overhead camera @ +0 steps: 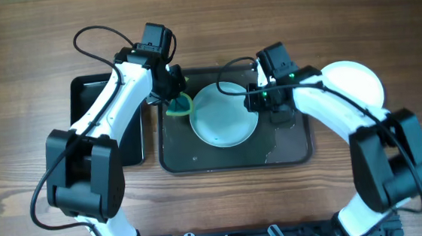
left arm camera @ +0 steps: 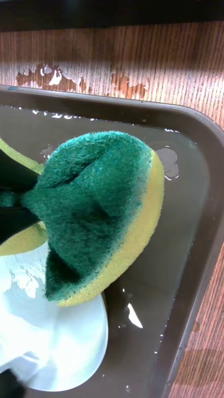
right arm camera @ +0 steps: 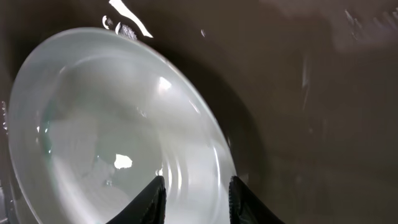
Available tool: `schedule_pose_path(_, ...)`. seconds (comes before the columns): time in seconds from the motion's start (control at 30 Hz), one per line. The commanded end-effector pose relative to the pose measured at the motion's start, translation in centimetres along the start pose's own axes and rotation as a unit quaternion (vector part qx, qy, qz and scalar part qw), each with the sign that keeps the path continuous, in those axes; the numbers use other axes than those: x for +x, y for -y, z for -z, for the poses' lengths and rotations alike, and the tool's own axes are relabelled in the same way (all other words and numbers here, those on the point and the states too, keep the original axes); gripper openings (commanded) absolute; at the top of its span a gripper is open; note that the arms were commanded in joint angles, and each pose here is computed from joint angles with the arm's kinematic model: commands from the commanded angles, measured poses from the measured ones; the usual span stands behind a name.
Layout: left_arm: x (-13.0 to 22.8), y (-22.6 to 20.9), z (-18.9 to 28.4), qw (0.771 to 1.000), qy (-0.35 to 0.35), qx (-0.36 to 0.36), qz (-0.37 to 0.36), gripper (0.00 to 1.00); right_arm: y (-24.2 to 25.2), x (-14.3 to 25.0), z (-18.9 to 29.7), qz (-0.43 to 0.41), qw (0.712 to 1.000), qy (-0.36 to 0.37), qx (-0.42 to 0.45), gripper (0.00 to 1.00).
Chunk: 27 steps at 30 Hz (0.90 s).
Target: Clean dirty plates on tray and stack at the side
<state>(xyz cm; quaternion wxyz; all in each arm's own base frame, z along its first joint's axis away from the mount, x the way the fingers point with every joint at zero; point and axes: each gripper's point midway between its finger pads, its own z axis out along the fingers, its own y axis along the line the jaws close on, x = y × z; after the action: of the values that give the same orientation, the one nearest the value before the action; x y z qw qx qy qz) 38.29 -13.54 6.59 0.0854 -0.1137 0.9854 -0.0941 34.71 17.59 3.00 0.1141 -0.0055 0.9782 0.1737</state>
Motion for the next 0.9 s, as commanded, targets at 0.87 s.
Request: schedule_pose_path(0.87,0.0,0.5,0.7,1.0,0.006,0.011,0.001,0.04,0.6,-0.1,-2.6,0.012,0.991,-0.129,0.024,0.04)
